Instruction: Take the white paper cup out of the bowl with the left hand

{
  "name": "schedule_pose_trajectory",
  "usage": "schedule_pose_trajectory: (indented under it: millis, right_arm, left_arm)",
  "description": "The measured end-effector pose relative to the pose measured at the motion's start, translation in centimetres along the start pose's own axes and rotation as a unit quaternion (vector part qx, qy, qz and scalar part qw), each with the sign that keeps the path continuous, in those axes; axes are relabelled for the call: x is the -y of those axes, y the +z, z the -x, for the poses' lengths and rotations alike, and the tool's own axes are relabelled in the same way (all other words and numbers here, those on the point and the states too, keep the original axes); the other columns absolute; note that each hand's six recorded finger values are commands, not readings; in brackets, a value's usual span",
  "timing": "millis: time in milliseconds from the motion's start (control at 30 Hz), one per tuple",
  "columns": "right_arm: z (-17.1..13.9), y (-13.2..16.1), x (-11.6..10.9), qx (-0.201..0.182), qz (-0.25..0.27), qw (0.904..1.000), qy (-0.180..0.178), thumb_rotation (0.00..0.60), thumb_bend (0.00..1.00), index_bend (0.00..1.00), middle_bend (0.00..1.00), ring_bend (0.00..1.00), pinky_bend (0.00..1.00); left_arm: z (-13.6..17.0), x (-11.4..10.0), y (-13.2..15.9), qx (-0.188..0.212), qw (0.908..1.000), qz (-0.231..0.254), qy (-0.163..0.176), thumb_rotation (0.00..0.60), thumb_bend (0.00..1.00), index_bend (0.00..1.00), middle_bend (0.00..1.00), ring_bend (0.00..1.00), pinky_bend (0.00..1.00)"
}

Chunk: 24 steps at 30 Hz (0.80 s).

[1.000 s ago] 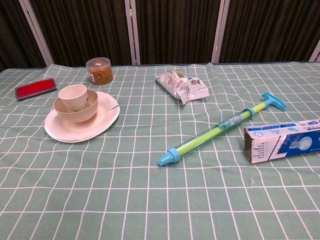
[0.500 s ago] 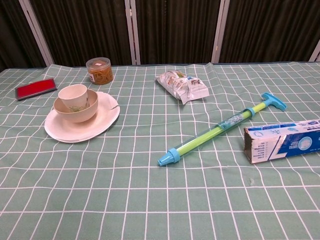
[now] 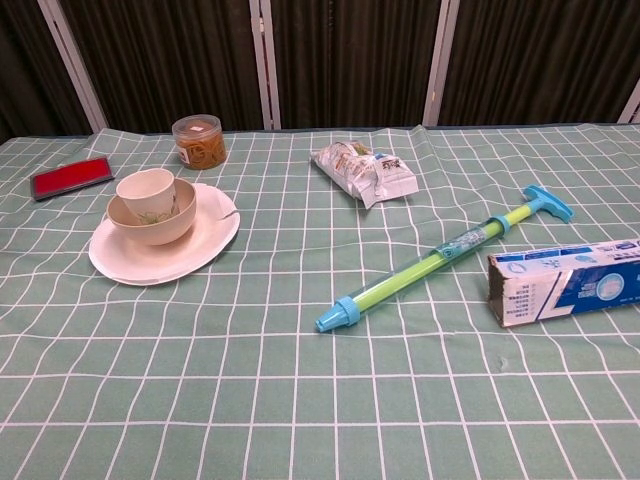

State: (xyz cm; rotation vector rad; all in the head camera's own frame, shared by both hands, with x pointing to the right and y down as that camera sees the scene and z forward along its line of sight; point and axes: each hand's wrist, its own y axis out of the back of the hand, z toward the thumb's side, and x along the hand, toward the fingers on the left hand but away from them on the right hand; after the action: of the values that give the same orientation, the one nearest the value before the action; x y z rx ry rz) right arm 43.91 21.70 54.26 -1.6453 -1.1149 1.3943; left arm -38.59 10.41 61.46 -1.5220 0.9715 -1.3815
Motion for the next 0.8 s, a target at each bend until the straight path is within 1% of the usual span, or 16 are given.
schedule_pose_trajectory:
  millis: [100,200,300,433,600,800]
  right_arm:
    - [0.1,-0.2,-0.2,0.003,0.004,1.0000,-0.001,0.600,0.09,0.01,0.00,0.00,0.00]
    - [0.1,-0.5,-0.3,0.007,0.007,1.0000,-0.002,0.600,0.09,0.01,0.00,0.00,0.00]
    - [0.2,-0.8,-0.3,0.010,0.010,0.9999,-0.002,0.600,0.09,0.01,0.00,0.00,0.00]
    - [0.3,-1.2,-0.5,0.015,0.016,0.9997,-0.004,0.600,0.09,0.01,0.00,0.00,0.00]
    - [0.3,-1.5,-0.9,0.019,0.022,0.9995,-0.008,0.600,0.09,0.01,0.00,0.00,0.00]
    - [0.4,-1.8,-1.0,0.021,0.027,0.9994,-0.010,0.600,0.09,0.01,0.00,0.00,0.00]
  left_arm:
    - [-2.2,1.2,1.1,0.001,0.9998,-0.007,-0.017,0.600,0.24,0.47,0.00,0.00,0.00]
    - [-4.1,2.4,2.3,0.003,0.9994,-0.011,-0.034,0.600,0.25,0.47,0.00,0.00,0.00]
    - [-5.3,3.7,3.4,0.004,0.9985,-0.011,-0.054,0.600,0.25,0.49,0.00,0.00,0.00]
    - [-6.4,5.2,5.3,0.011,0.9973,-0.015,-0.070,0.600,0.25,0.52,0.00,0.00,0.00]
    - [-7.1,6.8,7.1,0.019,0.9961,-0.026,-0.083,0.600,0.25,0.53,0.00,0.00,0.00]
    - [-7.7,7.8,8.3,0.026,0.9951,-0.038,-0.087,0.600,0.25,0.54,0.00,0.00,0.00]
